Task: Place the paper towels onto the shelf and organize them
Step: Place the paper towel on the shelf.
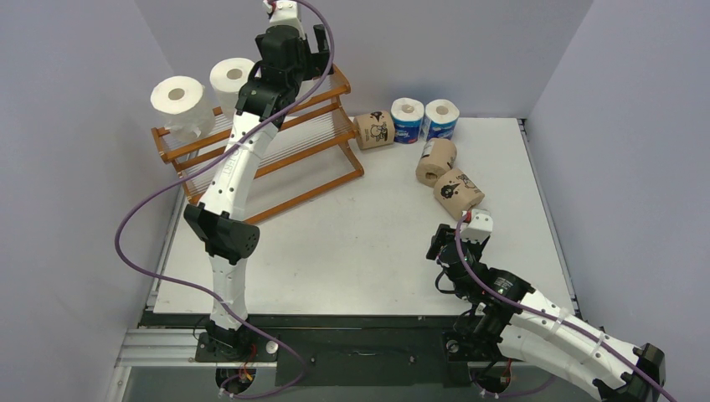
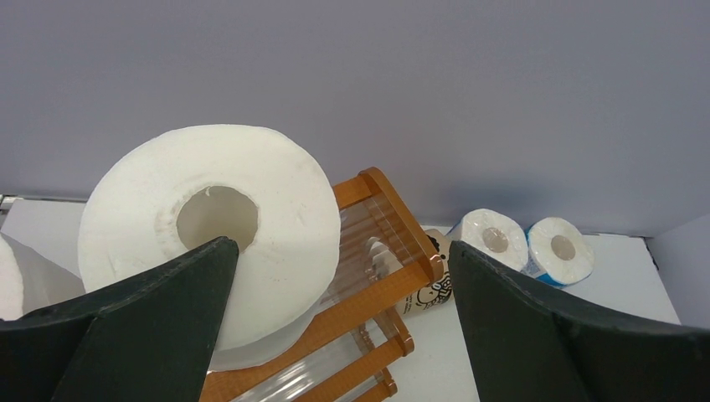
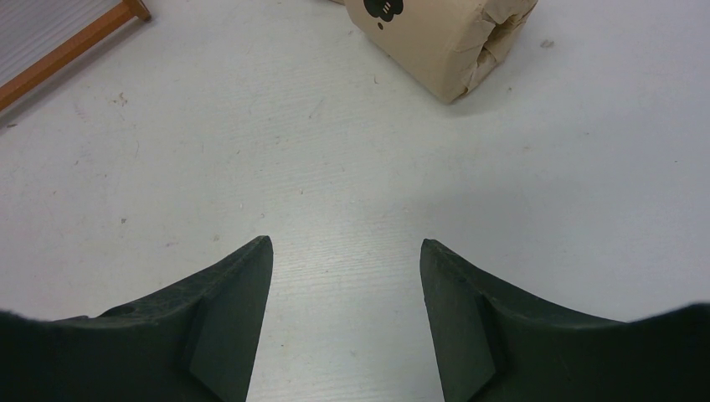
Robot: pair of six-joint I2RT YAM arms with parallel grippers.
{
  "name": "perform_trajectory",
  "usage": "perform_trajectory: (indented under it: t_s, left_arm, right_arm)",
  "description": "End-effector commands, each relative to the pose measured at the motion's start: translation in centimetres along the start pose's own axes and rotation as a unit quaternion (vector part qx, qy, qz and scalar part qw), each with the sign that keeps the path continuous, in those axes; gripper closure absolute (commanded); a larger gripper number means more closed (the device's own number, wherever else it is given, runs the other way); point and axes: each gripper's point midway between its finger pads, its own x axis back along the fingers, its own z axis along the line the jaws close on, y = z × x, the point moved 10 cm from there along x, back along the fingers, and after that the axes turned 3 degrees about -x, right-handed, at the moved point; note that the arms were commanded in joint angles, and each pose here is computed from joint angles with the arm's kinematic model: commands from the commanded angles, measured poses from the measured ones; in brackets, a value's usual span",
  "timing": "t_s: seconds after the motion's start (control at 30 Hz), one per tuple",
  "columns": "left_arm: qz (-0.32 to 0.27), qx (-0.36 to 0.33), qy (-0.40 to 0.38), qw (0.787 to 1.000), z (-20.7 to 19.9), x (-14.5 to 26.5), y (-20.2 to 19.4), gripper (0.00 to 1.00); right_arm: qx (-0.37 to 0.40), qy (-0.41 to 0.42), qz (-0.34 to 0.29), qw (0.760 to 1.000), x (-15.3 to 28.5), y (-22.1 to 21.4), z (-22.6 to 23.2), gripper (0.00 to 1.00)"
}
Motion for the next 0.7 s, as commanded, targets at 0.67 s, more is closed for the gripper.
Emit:
perform_trajectory:
  t_s: [0.67]
  left_arm:
    - [-0.085, 0.032, -0.067, 0.994, -2.1, 14.3, 4.5, 0.04]
  right_arm:
    - [-0.049, 0.045, -0.044, 0.997, 0.9, 2.8, 1.1, 0.39]
